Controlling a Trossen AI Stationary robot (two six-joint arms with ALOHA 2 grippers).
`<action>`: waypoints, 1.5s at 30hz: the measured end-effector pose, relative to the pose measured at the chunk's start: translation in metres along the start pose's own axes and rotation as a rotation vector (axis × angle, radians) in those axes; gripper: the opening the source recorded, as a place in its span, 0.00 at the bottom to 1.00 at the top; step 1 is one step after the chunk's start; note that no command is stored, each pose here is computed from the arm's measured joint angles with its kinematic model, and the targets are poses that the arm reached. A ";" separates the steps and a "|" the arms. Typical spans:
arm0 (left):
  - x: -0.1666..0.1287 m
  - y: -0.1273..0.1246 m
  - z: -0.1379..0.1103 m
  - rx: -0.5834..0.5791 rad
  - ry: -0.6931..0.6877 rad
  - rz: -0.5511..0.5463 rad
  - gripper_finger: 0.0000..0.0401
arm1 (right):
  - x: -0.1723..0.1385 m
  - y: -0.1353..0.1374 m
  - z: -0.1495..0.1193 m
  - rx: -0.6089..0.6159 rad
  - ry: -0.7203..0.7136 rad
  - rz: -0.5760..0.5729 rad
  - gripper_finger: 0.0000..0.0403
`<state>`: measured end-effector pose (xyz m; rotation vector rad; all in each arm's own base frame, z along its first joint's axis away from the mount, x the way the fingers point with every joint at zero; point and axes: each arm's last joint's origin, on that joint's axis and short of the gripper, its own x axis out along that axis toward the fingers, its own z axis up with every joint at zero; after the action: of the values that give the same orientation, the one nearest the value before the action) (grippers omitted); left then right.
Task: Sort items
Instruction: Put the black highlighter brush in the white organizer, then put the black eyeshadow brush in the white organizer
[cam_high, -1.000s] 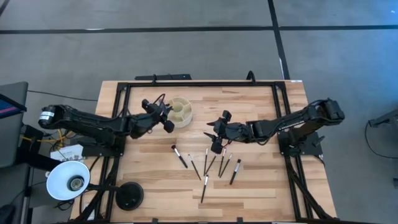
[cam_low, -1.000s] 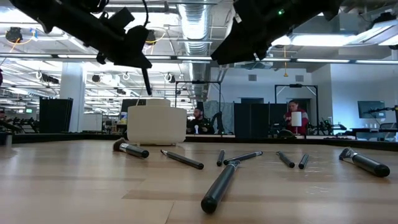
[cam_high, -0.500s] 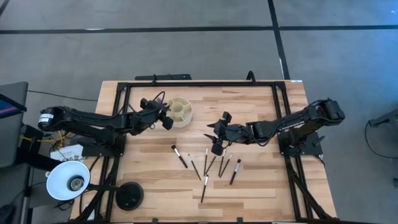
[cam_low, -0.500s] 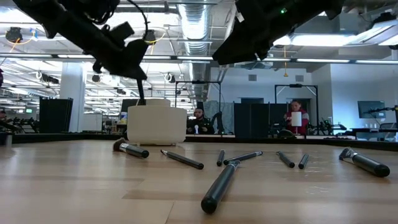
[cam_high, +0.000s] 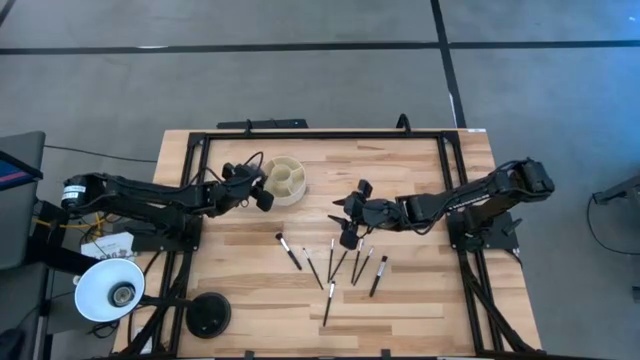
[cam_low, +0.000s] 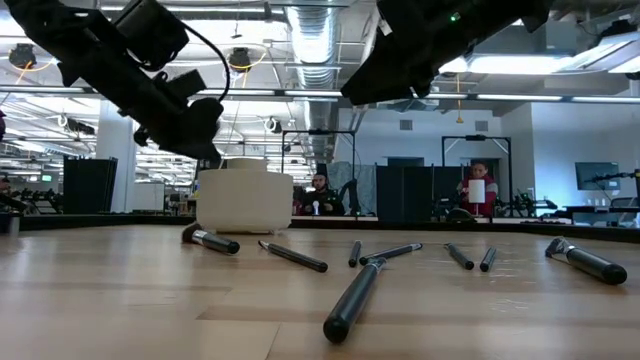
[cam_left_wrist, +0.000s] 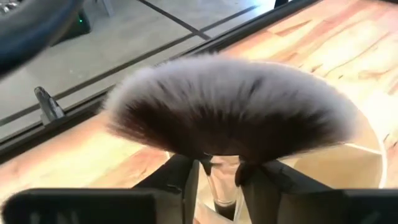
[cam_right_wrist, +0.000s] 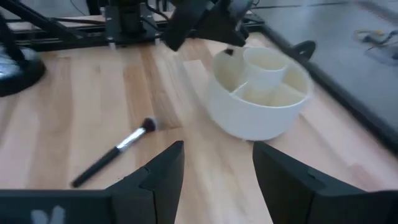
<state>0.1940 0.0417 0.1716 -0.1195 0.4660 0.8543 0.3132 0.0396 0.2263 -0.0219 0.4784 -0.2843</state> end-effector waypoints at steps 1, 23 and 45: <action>0.000 0.000 0.000 0.004 -0.001 0.000 0.27 | 0.000 0.001 0.000 0.009 0.002 0.021 0.45; -0.025 -0.012 0.010 -0.011 -0.097 -0.138 0.46 | 0.014 0.042 -0.017 0.043 0.028 0.282 0.54; -0.061 -0.038 0.003 0.043 -0.147 -0.353 0.41 | 0.136 0.090 -0.053 0.054 0.426 0.089 0.54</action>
<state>0.1888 -0.0251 0.1981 -0.0953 0.3124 0.5024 0.4283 0.0911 0.1106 0.1146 0.8925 -0.2141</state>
